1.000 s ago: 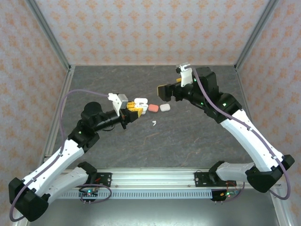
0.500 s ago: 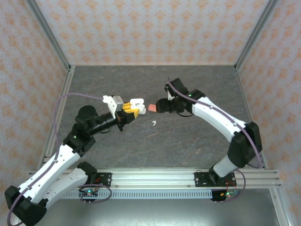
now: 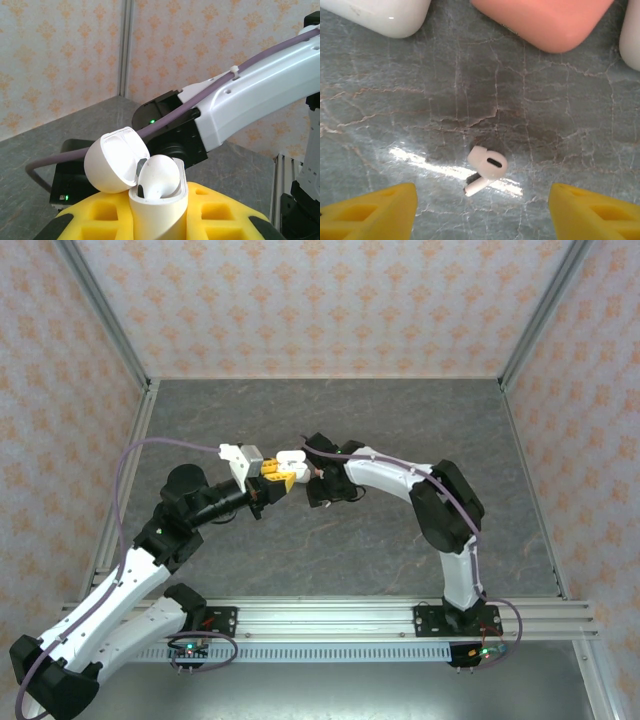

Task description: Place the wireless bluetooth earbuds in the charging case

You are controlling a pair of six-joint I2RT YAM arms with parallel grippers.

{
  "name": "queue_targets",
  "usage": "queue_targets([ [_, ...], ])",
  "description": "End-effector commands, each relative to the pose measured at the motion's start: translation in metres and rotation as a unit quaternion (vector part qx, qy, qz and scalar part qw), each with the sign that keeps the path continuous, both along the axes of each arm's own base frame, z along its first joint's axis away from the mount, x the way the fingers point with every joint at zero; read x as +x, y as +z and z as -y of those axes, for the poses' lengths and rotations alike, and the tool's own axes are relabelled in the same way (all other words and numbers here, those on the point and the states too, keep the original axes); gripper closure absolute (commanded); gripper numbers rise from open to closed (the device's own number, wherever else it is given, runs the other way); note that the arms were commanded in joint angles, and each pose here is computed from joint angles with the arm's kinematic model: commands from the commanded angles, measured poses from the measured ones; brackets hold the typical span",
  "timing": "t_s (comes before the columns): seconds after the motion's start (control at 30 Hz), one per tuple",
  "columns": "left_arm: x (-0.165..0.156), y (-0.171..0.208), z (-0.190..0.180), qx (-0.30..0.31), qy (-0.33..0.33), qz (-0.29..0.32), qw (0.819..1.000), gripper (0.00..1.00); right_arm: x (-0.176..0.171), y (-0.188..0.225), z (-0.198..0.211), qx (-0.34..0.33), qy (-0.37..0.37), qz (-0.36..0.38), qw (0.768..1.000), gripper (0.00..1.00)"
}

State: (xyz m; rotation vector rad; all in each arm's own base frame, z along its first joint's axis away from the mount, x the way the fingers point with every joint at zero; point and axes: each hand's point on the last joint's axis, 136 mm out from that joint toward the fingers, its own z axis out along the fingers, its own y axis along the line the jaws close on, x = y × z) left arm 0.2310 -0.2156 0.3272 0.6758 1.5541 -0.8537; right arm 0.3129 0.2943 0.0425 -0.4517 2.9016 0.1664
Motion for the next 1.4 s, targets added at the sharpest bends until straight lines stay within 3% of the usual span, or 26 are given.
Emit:
queue_targets([
  [0.0, -0.001, 0.002, -0.003, 0.002, 0.009, 0.011, 1.0, 1.0, 0.003, -0.005, 0.011, -0.051, 0.014, 0.006, 0.999, 0.3],
  [0.6, 0.0, 0.001, -0.004, 0.003, 0.011, 0.01, 1.0, 1.0, -0.004, -0.012, 0.042, -0.118, 0.018, 0.003, 0.993, 0.4],
  [1.0, 0.0, 0.001, -0.004, 0.003, 0.012, 0.009, 1.0, 1.0, -0.001, 0.023, 0.021, -0.058, 0.027, 0.009, 0.998, 0.48],
  [1.37, -0.003, 0.0, -0.007, 0.005, 0.016, 0.012, 1.0, 1.0, 0.015, 0.003, 0.004, -0.064, 0.033, -0.002, 0.997, 0.47],
])
